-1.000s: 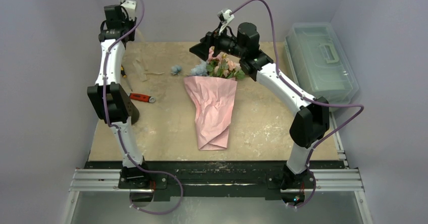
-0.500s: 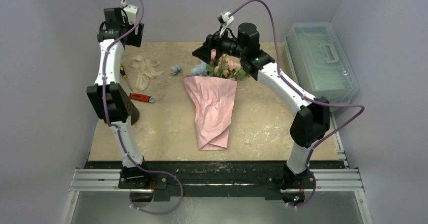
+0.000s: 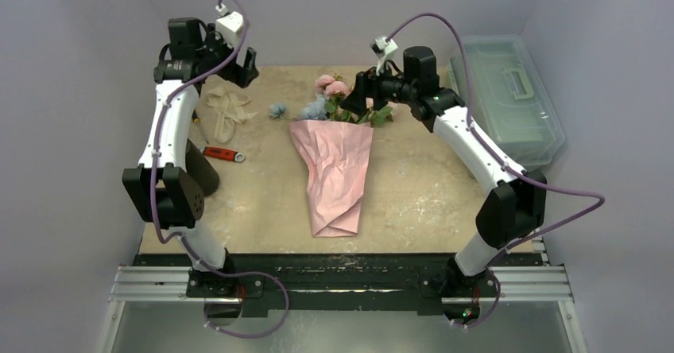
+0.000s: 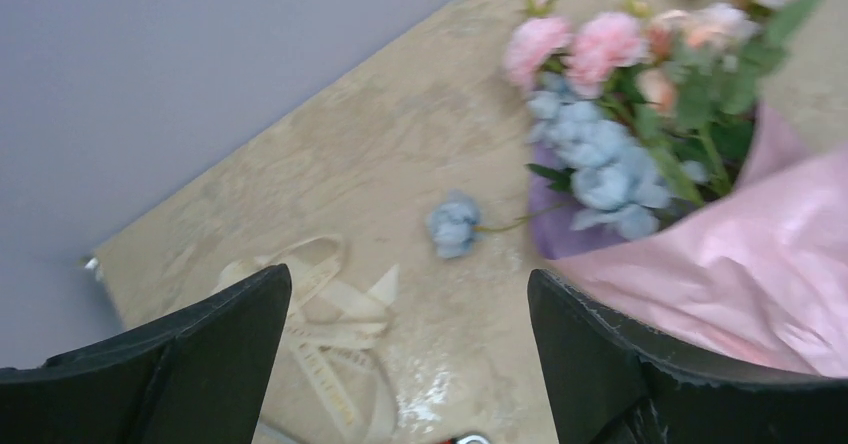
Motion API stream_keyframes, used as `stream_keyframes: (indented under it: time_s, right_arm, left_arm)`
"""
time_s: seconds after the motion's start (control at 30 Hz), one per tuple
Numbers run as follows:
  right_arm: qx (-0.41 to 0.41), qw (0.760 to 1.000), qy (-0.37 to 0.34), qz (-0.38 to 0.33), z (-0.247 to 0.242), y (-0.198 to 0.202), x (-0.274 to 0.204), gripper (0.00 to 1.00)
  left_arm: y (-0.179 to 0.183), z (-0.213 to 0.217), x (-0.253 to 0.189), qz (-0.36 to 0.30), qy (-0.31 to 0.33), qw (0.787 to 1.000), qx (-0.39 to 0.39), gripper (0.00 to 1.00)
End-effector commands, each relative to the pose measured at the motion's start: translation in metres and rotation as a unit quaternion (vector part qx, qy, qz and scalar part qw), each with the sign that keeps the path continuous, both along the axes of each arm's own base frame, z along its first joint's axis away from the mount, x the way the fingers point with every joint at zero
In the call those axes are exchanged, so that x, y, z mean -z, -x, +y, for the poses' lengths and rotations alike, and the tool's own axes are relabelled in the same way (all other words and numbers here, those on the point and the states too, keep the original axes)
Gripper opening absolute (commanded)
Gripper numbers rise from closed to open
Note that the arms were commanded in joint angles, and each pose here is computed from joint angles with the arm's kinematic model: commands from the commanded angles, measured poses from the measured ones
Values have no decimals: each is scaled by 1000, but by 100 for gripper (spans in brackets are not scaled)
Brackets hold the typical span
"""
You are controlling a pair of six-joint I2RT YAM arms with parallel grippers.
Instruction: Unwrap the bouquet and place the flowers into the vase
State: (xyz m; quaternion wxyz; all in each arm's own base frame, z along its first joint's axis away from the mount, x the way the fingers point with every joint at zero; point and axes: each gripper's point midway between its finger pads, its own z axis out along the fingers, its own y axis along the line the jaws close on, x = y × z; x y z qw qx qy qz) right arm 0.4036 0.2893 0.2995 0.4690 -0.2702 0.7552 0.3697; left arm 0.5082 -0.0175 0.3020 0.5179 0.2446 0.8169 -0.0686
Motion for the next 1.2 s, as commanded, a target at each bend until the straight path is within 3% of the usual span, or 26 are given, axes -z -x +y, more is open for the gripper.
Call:
stream_keyframes:
  time_s: [0.0,0.2,0.33,0.5,0.73,0.97,1.17]
  right_arm:
    - [11,998,50,40,-39,18,30,82]
    - [39,989,93,107,-77,21,97,83]
    - [28,981,110,158,-86,28,131,83]
    - [-2,973,92,211,-80,52,160,81]
    - [-20,958,44,284,-66,68,187,78]
    - [-20,955,31,295,-61,60,206,58]
    - [-25,956,23,292,-54,45,209,39]
  left_arm:
    - [37,-78,-9,-31,26,987,157,89]
    - [75,-137,10,-23,11,966,256,94]
    - [106,-160,45,66,43,957,280,91]
    - [157,-180,102,169,130,942,260,85]
    - [175,-186,153,234,188,932,206,85]
    - [178,-194,192,275,212,921,177,85]
    - [164,-202,210,282,224,918,166,71]
